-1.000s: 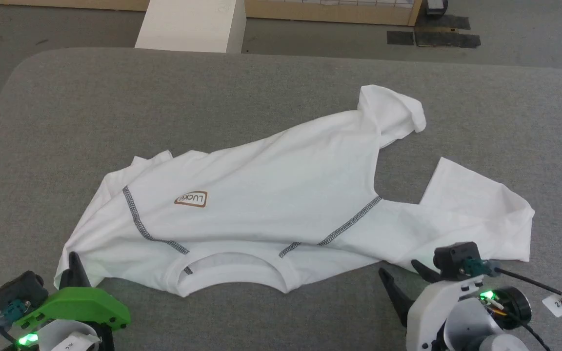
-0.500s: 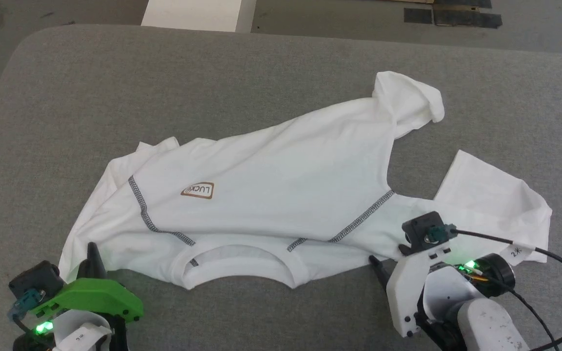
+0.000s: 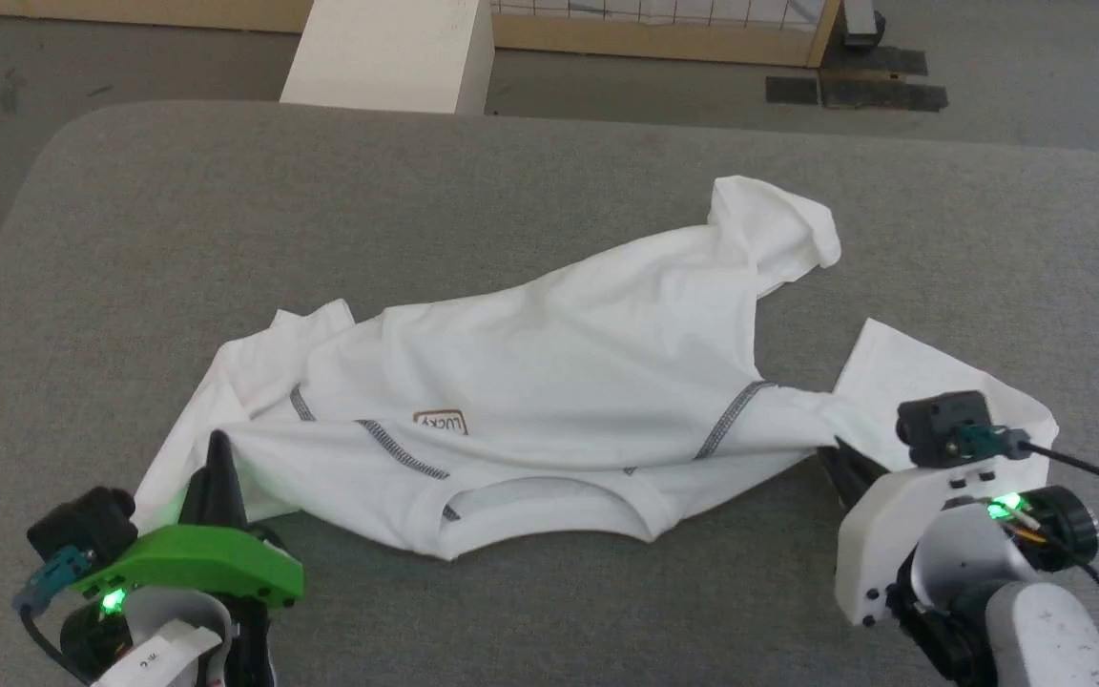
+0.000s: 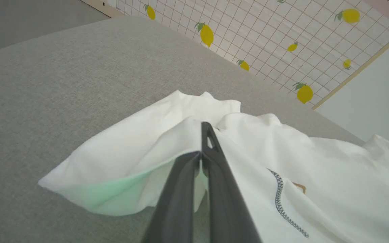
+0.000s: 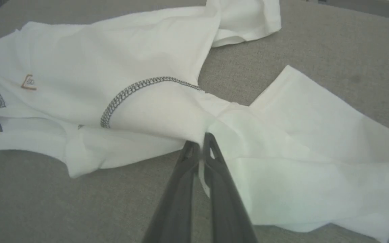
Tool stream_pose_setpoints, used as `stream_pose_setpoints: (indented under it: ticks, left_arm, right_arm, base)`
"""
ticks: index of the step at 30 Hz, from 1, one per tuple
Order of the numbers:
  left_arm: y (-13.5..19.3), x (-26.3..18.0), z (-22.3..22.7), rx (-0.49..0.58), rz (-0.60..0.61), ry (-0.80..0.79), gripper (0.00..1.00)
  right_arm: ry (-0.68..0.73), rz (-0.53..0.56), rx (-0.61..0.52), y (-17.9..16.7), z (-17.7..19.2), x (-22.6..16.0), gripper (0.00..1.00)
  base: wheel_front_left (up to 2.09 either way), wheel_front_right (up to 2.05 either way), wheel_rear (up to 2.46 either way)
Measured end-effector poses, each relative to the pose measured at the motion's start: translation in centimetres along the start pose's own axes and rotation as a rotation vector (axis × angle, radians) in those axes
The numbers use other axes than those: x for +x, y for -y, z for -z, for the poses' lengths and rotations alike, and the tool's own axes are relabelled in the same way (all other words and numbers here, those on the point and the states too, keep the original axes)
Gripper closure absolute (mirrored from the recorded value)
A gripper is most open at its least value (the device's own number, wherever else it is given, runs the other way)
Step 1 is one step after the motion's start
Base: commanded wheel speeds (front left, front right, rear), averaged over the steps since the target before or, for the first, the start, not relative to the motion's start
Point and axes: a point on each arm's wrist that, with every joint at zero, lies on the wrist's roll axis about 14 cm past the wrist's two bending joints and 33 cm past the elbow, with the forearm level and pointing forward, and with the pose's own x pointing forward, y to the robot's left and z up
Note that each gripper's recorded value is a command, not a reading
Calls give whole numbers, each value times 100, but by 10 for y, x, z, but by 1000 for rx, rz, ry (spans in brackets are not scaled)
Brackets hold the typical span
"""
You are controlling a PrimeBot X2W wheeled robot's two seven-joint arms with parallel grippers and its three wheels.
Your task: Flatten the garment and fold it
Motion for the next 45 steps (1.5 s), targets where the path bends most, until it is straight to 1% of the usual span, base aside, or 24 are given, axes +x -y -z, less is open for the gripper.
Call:
stream_pose_setpoints:
  ticks: [2, 4, 6, 9, 14, 16, 22, 26, 30, 34, 38, 42, 45]
  left_arm:
    - [23, 2, -12, -30, 81, 18, 100]
    - [55, 6, -27, -58, 186, 29, 100]
    - [91, 10, -47, -59, 308, 42, 100]
    - [136, 17, -76, -59, 456, 57, 100]
    - [195, 40, -129, -97, 620, 93, 100]
    - [209, 55, -148, -78, 642, 117, 100]
    - [238, 114, -200, -62, 629, 220, 100]
    - [244, 153, -232, -59, 574, 332, 100]
    - [243, 186, -252, -106, 523, 435, 100]
    - [235, 214, -258, -172, 473, 509, 100]
    - [231, 234, -252, -198, 455, 545, 100]
    - [225, 255, -224, -177, 446, 498, 100]
    - [212, 266, -187, -97, 429, 417, 100]
  right_arm:
    - [67, 25, -11, 6, -22, -10, 100]
    - [118, 50, -36, 11, -44, -20, 100]
    - [172, 75, -82, 19, -71, -29, 100]
    - [235, 111, -178, 32, -114, -38, 100]
    - [324, 155, -301, 52, -190, -37, 100]
    - [347, 181, -341, 61, -218, -33, 100]
    - [443, 249, -452, 78, -301, -11, 100]
    - [522, 295, -503, 86, -346, 4, 100]
    - [604, 344, -522, 98, -380, 18, 100]
    - [674, 378, -529, 108, -400, 31, 100]
    - [708, 396, -535, 117, -408, 47, 100]
    - [644, 361, -519, 124, -381, 86, 100]
    - [549, 304, -505, 124, -339, 120, 100]
  base:
    - [0, 0, 0]
    - [0, 0, 0]
    - [0, 0, 0]
    - [0, 0, 0]
    - [0, 0, 0]
    - [0, 0, 0]
    - [0, 0, 0]
    - [0, 0, 0]
    - [0, 0, 0]
    - [0, 0, 0]
    - [0, 0, 0]
    - [0, 0, 0]
    - [0, 0, 0]
